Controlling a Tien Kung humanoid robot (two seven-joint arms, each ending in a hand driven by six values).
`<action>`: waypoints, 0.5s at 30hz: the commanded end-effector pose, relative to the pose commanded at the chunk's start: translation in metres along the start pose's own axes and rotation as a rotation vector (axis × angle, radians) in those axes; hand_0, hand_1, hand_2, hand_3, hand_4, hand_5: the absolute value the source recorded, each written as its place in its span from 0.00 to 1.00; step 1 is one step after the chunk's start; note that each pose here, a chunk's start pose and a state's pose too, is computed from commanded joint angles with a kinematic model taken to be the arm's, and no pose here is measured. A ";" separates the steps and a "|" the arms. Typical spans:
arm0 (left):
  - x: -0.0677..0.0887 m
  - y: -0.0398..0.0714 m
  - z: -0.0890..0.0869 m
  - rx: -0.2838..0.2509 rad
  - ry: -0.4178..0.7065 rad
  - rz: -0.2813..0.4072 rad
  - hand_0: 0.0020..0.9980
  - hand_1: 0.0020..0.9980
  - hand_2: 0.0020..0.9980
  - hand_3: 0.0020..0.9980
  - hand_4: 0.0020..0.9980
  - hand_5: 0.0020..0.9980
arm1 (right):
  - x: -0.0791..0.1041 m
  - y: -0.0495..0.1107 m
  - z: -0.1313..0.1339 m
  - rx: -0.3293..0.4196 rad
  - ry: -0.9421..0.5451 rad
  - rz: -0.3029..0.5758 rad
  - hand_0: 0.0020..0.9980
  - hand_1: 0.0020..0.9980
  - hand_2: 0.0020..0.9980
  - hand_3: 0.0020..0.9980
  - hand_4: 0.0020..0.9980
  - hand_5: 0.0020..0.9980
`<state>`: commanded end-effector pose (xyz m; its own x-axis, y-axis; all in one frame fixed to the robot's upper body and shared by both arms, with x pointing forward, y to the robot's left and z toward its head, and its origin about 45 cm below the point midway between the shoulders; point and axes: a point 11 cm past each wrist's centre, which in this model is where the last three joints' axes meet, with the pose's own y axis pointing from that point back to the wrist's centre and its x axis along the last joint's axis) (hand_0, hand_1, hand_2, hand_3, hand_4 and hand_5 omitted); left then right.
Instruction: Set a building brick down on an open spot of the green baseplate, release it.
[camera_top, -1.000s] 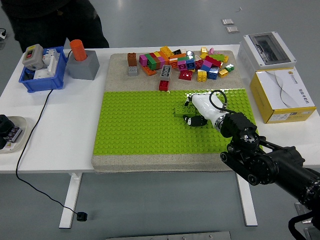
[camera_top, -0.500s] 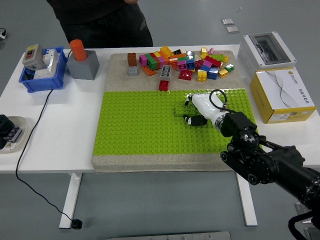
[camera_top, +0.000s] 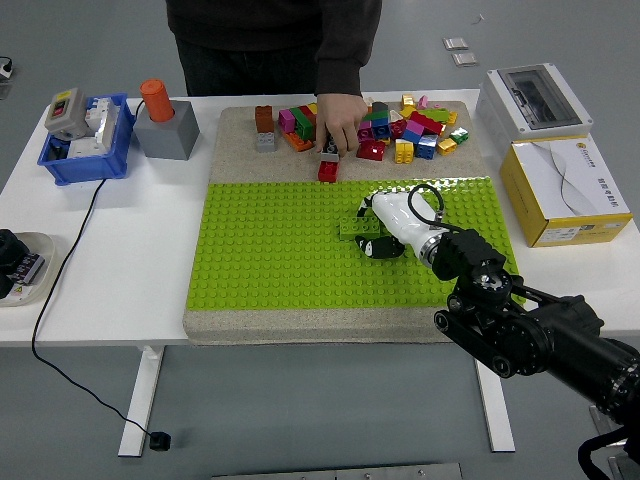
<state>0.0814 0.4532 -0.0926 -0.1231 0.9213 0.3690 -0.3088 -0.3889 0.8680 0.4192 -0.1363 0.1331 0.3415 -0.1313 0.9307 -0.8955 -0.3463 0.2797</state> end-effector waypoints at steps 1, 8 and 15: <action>0.000 0.000 0.000 0.000 0.000 0.000 0.66 0.61 0.60 0.73 0.73 0.18 | 0.000 0.000 0.000 0.000 0.000 -0.001 0.78 0.80 0.82 0.63 0.63 0.25; 0.000 0.000 0.001 -0.003 0.000 -0.001 0.66 0.61 0.61 0.73 0.73 0.18 | -0.002 0.001 0.001 -0.004 0.002 -0.005 0.78 0.80 0.82 0.62 0.63 0.25; 0.001 0.000 0.001 -0.002 -0.001 0.000 0.66 0.61 0.61 0.73 0.73 0.19 | -0.003 0.001 0.005 -0.012 0.004 -0.010 0.78 0.80 0.82 0.63 0.64 0.25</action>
<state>0.0818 0.4541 -0.0921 -0.1222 0.9213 0.3693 -0.3105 -0.3889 0.8674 0.4184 -0.1405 0.1294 0.3491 -0.1238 0.9289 -0.8953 -0.3366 0.2916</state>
